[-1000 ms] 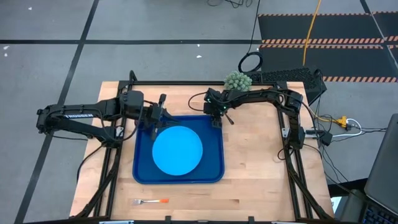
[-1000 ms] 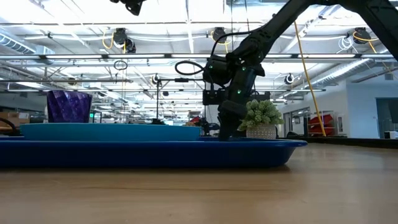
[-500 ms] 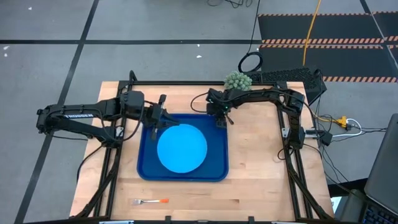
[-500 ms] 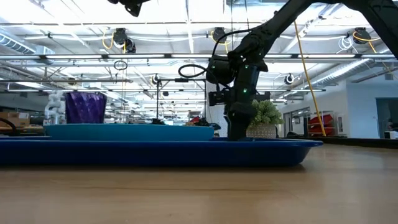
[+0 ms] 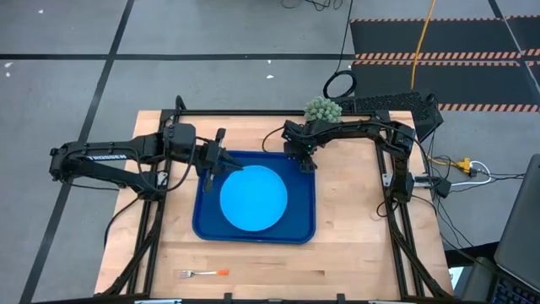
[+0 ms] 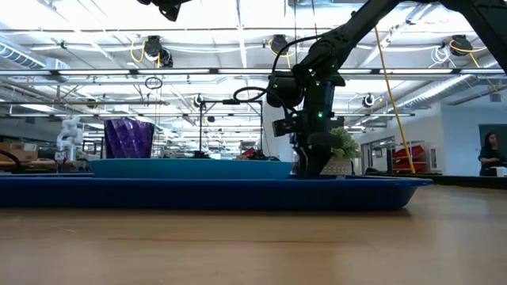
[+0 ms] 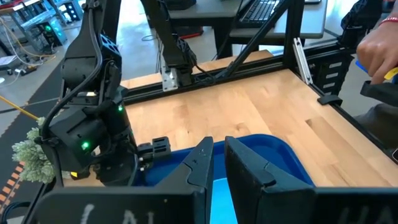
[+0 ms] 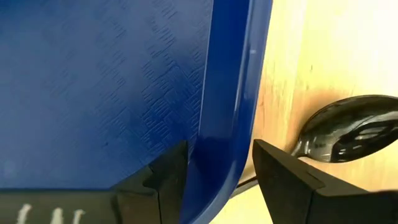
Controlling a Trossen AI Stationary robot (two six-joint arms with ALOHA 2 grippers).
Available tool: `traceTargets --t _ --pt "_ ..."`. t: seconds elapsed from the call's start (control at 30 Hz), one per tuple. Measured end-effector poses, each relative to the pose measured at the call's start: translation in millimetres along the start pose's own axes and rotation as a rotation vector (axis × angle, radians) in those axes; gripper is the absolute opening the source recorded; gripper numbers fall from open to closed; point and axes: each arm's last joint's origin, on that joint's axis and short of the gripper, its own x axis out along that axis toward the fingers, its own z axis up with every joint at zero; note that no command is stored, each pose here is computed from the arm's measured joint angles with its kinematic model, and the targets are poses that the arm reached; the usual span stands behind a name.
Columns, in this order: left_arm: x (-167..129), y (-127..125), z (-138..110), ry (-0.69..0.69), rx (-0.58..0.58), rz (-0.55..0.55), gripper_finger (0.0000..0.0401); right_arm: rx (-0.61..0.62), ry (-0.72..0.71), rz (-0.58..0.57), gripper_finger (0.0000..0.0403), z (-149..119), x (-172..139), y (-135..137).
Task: Pick and place plate/cup/fork/spoon on tray
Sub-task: Adjust the dark blue tray
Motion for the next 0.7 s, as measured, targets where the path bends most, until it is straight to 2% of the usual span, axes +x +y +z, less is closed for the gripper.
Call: traceTargets --t 0.33,0.7 --pt "0.0 0.0 -0.1 0.001 -0.001 0.0 0.0044 -0.1 0.022 -0.006 0.017 -1.4 -0.7 0.9" --pt "0.0 0.0 -0.1 0.001 0.0 0.0 0.0044 -0.148 0.023 -0.009 0.0105 3.0 -1.9 9.3"
